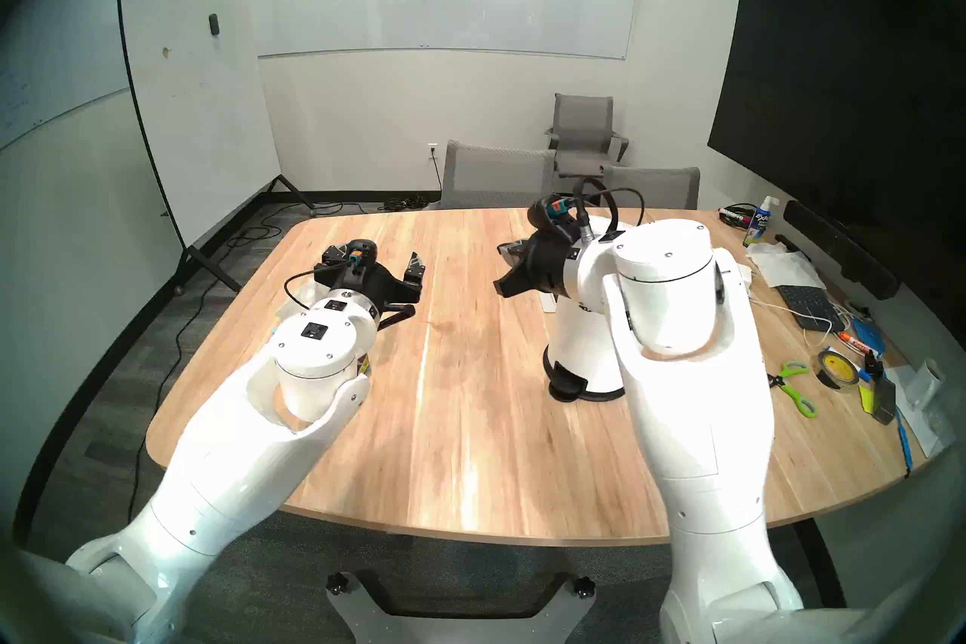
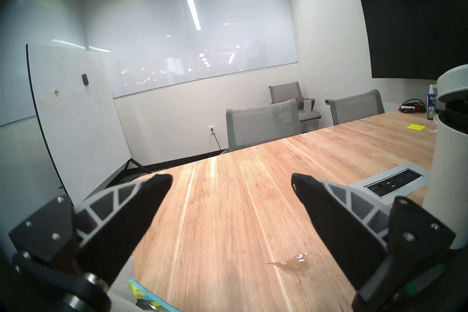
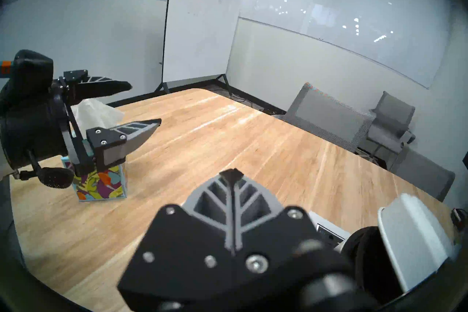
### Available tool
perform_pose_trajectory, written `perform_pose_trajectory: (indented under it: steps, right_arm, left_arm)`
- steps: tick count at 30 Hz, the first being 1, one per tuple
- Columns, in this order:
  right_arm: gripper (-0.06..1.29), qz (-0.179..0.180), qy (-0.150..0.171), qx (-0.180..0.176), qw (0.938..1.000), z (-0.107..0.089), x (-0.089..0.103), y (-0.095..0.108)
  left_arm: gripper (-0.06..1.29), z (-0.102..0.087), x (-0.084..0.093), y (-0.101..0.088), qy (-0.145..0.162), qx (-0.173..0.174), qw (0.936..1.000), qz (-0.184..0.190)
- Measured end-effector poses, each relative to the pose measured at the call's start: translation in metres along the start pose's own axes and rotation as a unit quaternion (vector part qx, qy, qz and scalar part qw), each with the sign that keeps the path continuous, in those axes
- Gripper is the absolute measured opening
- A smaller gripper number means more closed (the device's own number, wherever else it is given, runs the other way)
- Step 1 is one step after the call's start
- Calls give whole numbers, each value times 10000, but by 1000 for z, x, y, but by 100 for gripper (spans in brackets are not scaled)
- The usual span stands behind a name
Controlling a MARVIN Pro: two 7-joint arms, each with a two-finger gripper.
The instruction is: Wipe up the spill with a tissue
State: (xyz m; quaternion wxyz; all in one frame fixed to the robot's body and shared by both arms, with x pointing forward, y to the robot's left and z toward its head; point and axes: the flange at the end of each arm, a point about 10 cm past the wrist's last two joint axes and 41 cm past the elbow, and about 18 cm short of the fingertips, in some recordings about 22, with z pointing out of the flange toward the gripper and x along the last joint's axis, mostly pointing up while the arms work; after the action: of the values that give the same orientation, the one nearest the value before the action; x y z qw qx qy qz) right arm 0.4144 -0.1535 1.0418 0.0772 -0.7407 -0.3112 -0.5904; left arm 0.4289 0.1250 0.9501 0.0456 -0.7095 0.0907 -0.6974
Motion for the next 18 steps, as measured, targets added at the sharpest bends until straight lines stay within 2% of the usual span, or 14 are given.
perform_pose_trajectory:
  steps: [13,18]
  right_arm:
    - [-3,-43,295,-123,9995,-2,20,2]
    - [-3,-6,411,-309,9987,-6,25,5]
  left_arm:
    - [127,0,0,0,2,2,10000,-1]
    - [127,0,0,0,3,4,10000,-2]
